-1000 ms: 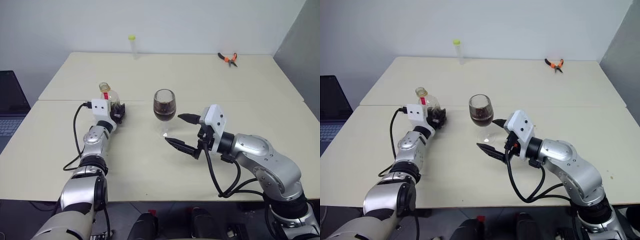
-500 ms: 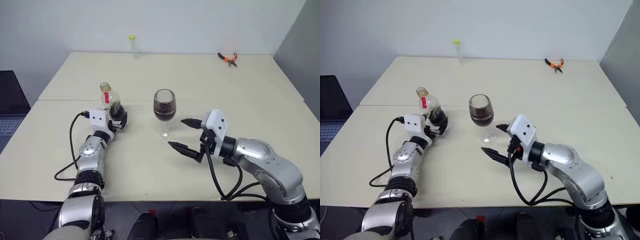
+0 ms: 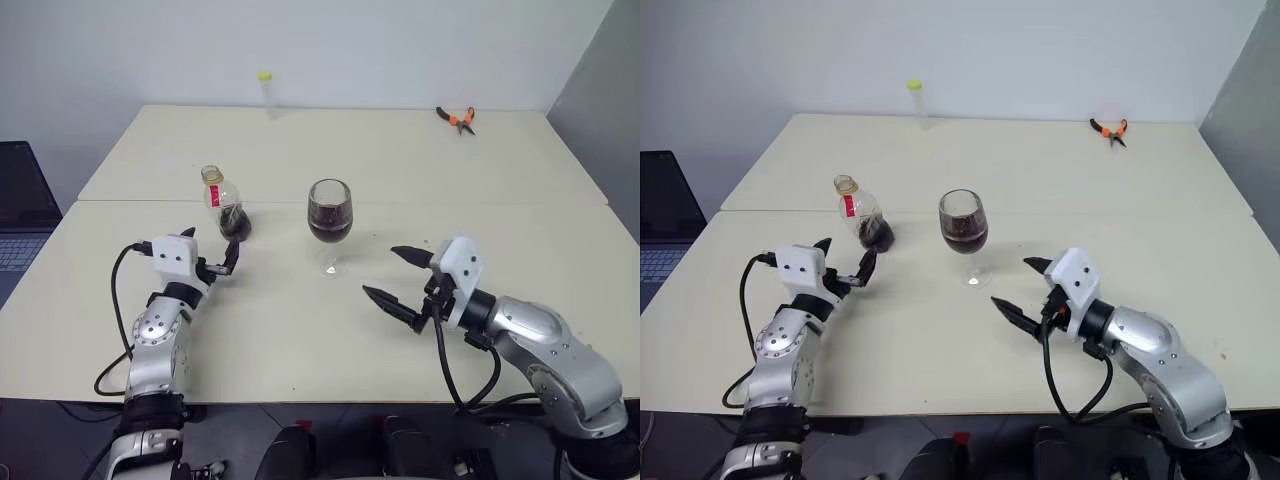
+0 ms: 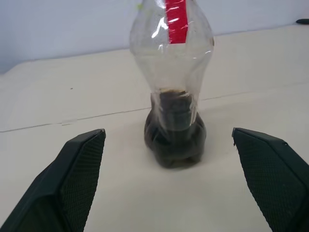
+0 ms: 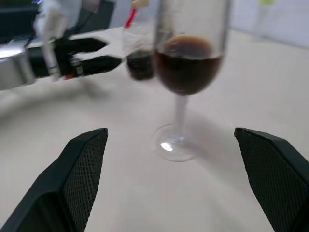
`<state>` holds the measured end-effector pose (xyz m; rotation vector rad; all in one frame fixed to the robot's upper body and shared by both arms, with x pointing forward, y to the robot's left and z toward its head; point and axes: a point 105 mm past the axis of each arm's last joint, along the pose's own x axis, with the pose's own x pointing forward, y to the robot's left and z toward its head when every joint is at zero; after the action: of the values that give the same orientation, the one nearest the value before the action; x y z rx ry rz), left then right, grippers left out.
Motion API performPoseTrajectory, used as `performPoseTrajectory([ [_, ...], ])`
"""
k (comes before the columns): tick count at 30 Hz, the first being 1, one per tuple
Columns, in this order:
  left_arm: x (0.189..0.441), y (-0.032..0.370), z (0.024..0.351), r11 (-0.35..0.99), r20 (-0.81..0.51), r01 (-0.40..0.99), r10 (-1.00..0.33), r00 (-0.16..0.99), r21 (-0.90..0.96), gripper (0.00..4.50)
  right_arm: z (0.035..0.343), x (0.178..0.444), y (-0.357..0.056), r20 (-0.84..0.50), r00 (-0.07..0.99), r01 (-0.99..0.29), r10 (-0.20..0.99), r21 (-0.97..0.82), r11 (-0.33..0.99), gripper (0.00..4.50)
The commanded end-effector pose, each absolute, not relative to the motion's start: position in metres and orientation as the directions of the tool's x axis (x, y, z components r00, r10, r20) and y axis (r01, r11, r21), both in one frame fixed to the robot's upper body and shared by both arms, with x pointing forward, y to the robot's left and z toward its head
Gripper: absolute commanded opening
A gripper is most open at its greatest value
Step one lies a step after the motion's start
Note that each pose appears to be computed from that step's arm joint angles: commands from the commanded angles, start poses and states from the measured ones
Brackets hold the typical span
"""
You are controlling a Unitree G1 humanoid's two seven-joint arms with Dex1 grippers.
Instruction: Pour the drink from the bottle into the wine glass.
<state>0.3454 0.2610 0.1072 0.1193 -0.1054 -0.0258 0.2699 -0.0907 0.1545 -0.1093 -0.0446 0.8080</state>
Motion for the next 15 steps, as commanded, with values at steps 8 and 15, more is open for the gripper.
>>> performPoseTrajectory([
  [8, 0.330, 0.261, 0.110, 0.973, 0.054, -0.147, 0.140, 0.989, 0.180, 4.45, 0.128, 0.281, -0.117, 0.182, 0.871, -0.444, 0.457, -0.108, 0.890, 4.50],
  [15, 0.320, 0.244, 0.112, 0.975, 0.128, -0.079, 0.054, 0.990, 0.206, 4.45, 0.098, 0.283, -0.117, 0.125, 0.887, -0.443, 0.444, -0.038, 0.896, 4.50],
])
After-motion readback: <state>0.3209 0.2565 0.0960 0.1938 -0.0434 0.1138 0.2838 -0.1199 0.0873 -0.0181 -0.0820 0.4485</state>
